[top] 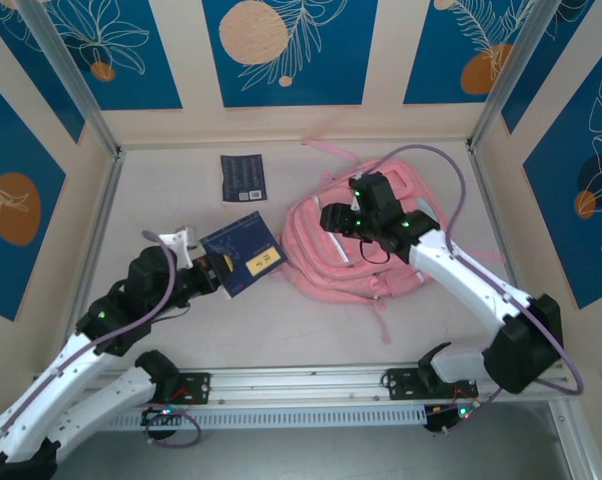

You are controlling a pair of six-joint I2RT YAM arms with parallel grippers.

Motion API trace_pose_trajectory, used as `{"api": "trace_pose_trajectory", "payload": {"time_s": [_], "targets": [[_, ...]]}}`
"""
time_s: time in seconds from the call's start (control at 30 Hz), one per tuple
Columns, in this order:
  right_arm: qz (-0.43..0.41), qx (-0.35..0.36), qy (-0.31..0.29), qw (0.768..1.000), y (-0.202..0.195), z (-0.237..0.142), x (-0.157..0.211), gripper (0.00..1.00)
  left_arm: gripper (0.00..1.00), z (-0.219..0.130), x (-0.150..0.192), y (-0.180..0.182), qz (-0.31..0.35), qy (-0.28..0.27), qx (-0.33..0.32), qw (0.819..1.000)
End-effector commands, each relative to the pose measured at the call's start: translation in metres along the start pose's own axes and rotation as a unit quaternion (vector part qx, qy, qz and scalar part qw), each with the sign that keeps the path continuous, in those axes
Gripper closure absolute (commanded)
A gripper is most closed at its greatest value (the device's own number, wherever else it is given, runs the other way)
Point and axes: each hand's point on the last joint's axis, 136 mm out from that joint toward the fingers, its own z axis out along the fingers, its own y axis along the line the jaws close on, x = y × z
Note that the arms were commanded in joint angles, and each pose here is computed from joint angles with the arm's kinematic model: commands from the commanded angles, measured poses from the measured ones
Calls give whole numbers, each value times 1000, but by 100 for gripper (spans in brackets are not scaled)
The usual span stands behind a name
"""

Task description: Pack the student bag

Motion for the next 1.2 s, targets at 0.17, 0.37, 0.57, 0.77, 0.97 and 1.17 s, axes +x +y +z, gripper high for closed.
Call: {"api": "trace_pose_trajectory", "payload": {"time_s": [0.17,0.37,0.57,0.77,0.97,1.17], "targets": [[-149,72,130,978,-5,32,22,33,100,3,-15,-25,-1,-10,70,997],[-167,87,147,971,0,55,23,23,100,4,-16,-5,-10,-17,37,999],[-207,119,166,957,1,77,30,23,100,9,-12,9,-22,-25,32,999],[-286,209,180,918,-13,95,43,26,100,18,-5,16,-43,-18,39,998],[-303,245,151,909,-18,94,37,44,100,18,-3,19,-48,-11,39,998],[-301,239,145,912,-18,91,36,69,100,19,-2,23,-53,-9,37,998]]}}
